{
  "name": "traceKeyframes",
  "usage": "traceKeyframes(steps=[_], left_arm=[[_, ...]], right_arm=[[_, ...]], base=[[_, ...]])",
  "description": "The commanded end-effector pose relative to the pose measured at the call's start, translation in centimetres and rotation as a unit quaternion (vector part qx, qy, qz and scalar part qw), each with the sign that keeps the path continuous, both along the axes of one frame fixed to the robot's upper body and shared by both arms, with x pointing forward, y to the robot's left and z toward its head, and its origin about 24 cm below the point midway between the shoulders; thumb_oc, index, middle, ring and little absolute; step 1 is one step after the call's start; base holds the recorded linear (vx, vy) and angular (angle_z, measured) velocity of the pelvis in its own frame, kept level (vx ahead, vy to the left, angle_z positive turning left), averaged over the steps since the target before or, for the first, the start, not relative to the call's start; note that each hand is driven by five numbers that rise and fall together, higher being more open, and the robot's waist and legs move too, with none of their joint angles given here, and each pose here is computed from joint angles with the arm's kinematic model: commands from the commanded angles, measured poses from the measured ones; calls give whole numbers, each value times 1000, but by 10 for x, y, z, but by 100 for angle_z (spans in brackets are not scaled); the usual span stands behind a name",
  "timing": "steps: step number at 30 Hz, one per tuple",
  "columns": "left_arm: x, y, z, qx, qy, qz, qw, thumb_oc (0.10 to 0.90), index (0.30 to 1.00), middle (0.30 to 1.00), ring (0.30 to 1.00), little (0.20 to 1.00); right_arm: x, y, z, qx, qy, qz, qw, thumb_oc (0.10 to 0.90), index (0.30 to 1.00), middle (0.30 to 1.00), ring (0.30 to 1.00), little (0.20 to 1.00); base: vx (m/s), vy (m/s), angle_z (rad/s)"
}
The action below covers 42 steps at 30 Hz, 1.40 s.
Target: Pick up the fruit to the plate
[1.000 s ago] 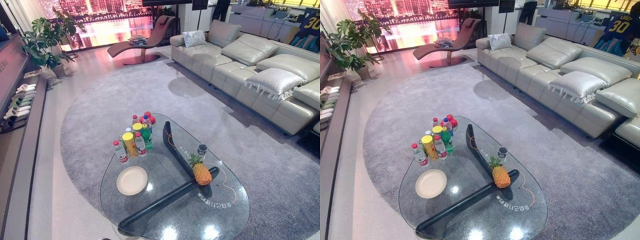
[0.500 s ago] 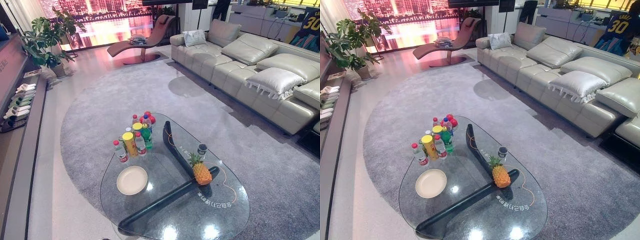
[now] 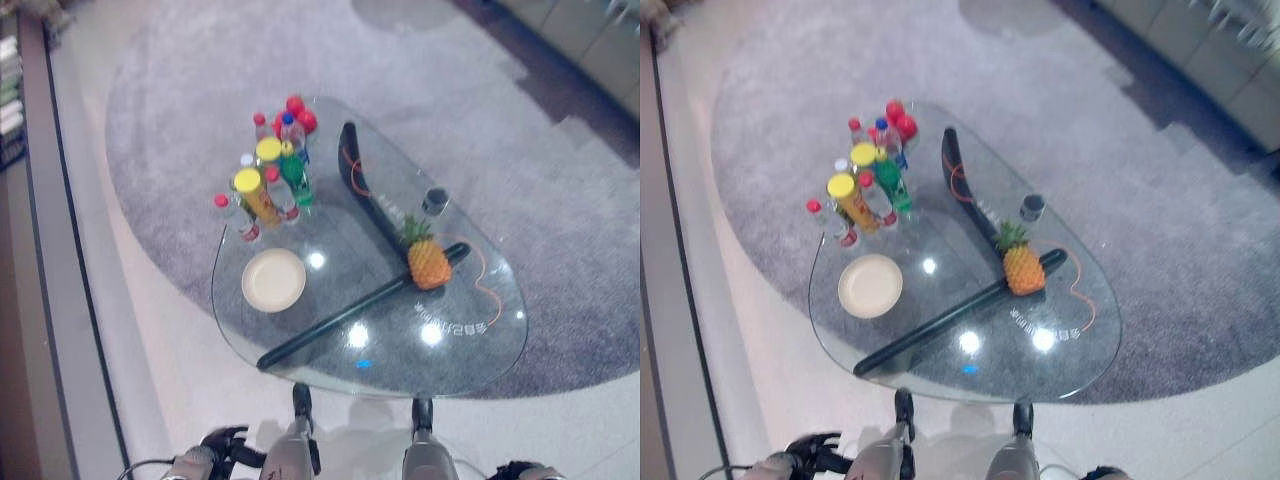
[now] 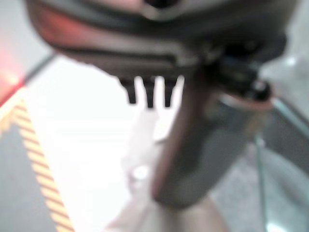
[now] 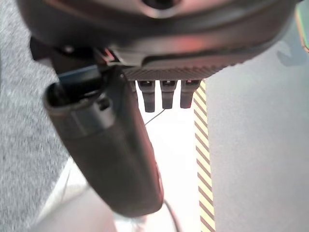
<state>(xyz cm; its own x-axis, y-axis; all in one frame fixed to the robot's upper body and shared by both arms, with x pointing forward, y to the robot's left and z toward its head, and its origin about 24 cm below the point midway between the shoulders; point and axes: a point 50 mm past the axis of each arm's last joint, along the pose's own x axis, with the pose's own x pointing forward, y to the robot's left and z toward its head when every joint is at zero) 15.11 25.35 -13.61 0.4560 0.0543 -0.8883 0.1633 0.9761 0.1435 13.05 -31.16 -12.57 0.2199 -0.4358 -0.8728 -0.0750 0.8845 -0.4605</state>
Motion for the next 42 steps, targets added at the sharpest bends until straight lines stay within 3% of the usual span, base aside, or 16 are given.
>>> traceKeyframes(steps=[1, 4, 7, 13, 19, 28, 42], left_arm=[[40, 12, 24, -74, -98, 92, 988, 800, 900, 900, 900, 900], [68, 11, 44, -166, -188, 174, 952, 800, 900, 900, 900, 900], [88, 13, 61, -202, -259, 242, 913, 800, 900, 900, 900, 900], [107, 26, 83, -205, -333, 322, 862, 800, 900, 900, 900, 900], [118, 30, 96, -203, -369, 355, 835, 800, 900, 900, 900, 900], [128, 32, 107, -191, -386, 333, 839, 800, 900, 900, 900, 900], [134, 29, 112, -183, -385, 305, 852, 800, 900, 900, 900, 900]], right_arm=[[10, -18, 13, -29, -42, -37, 998, 800, 900, 900, 900, 900], [33, -19, 23, -25, -105, -59, 992, 800, 900, 900, 900, 900], [54, -15, 32, -48, -178, -57, 981, 800, 900, 900, 900, 900], [85, -5, 50, -89, -283, -51, 954, 800, 900, 900, 900, 900], [111, 1, 69, -113, -345, -35, 931, 800, 900, 900, 900, 900], [134, 4, 92, -128, -410, -24, 903, 800, 900, 900, 900, 900], [152, 5, 111, -134, -447, -15, 884, 800, 900, 900, 900, 900]], base=[[-166, -11, 1], [-157, -15, -8], [-188, -30, 5], [-91, -36, 9], [-56, 3, -2], [-16, -14, 2], [0, 0, 0]])
